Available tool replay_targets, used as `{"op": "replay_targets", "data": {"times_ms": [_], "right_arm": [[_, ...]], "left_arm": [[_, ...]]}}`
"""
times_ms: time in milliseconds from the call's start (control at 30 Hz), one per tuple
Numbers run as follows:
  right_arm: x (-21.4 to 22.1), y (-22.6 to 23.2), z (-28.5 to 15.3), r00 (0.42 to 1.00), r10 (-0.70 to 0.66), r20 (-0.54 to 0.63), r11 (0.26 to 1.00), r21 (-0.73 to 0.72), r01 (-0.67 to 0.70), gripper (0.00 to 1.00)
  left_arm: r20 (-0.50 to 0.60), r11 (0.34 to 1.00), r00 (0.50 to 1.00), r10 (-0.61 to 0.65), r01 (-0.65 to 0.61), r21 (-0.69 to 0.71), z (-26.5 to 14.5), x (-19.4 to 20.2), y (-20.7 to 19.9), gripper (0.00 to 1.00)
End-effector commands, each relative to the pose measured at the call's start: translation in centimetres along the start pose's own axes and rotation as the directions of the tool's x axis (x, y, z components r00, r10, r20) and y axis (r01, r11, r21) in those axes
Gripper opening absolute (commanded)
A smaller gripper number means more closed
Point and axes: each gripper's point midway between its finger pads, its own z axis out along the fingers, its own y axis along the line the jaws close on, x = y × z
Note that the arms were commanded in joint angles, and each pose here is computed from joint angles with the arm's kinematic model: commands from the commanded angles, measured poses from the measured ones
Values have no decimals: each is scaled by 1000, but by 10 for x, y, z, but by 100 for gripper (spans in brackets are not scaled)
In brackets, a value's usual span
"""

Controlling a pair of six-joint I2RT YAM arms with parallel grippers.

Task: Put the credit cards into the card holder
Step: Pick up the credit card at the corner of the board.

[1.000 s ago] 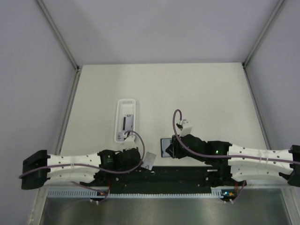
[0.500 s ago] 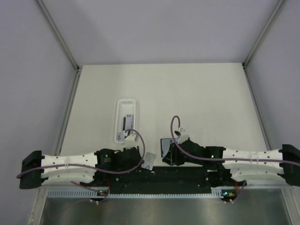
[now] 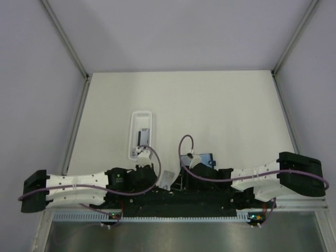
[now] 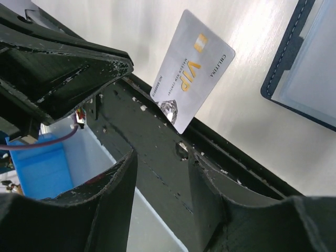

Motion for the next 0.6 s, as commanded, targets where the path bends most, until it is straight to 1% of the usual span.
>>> {"op": "replay_targets", "data": {"times_ms": [0, 233, 300, 433, 567], "right_arm": [[5, 16, 6, 997, 81, 10, 995, -55, -80, 44], [7, -6, 10, 992, 123, 26, 992, 24, -124, 44], [8, -12, 12, 989, 140, 36, 989, 43, -142, 44], [11, -21, 16, 986, 165, 38, 984, 63, -167, 45], [14, -22, 23, 983, 184, 30, 981, 54, -185, 45]], "left_arm": [[-1, 1000, 1000, -15, 15, 15, 5, 5, 1, 0], [-25, 999, 1000, -16, 17, 34, 11, 14, 1, 0], [-48, 999, 999, -6, 8, 40, 13, 19, -1, 0], [-86, 1000, 996, -1, 2, 21, 15, 27, 0, 0], [-92, 1000, 996, -9, 12, 26, 17, 30, 1, 0]]}}
